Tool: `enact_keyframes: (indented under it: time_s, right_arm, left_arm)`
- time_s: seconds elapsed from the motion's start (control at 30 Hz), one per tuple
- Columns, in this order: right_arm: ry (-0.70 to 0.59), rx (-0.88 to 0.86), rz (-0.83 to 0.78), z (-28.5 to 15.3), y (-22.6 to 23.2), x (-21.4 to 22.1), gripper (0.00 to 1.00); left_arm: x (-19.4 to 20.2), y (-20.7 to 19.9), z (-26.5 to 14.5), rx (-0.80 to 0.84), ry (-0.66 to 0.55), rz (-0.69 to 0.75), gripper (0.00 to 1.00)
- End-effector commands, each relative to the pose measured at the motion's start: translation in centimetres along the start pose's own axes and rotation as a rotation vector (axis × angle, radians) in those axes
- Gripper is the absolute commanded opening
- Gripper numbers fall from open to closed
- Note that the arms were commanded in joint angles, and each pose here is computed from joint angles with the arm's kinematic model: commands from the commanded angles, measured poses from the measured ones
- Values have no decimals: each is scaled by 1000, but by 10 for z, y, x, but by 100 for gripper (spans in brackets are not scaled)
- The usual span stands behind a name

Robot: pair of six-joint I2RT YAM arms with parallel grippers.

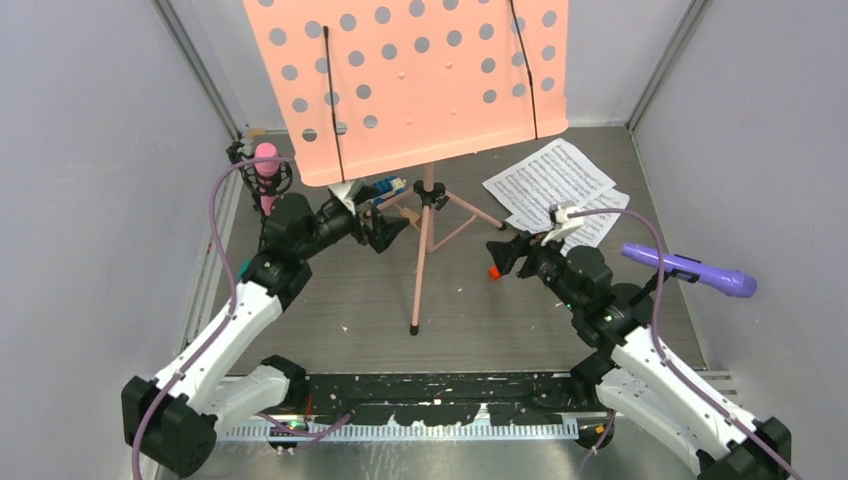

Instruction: Pack up the instrument practice props

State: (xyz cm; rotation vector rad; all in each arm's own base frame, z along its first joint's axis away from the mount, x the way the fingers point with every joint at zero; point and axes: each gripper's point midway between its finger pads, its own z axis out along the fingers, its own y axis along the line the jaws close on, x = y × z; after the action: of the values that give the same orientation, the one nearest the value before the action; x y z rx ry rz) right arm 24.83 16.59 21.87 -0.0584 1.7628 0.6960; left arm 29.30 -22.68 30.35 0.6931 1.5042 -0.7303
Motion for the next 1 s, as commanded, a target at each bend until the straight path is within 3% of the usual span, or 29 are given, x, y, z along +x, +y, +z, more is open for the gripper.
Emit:
enact_keyframes:
  time_s: [0.0, 0.2, 0.53, 0.7, 0.97]
  right_arm:
    - [-148, -113, -269, 23, 21, -39, 75]
    - [-128, -192, -505, 54, 31, -37, 76]
    - [-104, -248, -759, 107, 35, -33, 69]
    - [-120, -252, -810, 129, 28, -31, 64]
    - [-137, -259, -845, 157, 19, -25, 55]
  left_arm:
    - [6, -2, -17, -50, -20, -42, 99]
    - [37, -18, -15, 21, -12, -128, 87]
    - [74, -45, 8, 81, 14, -129, 85]
    - [86, -42, 11, 47, 3, -149, 82]
    - [101, -55, 20, 91, 29, -180, 66]
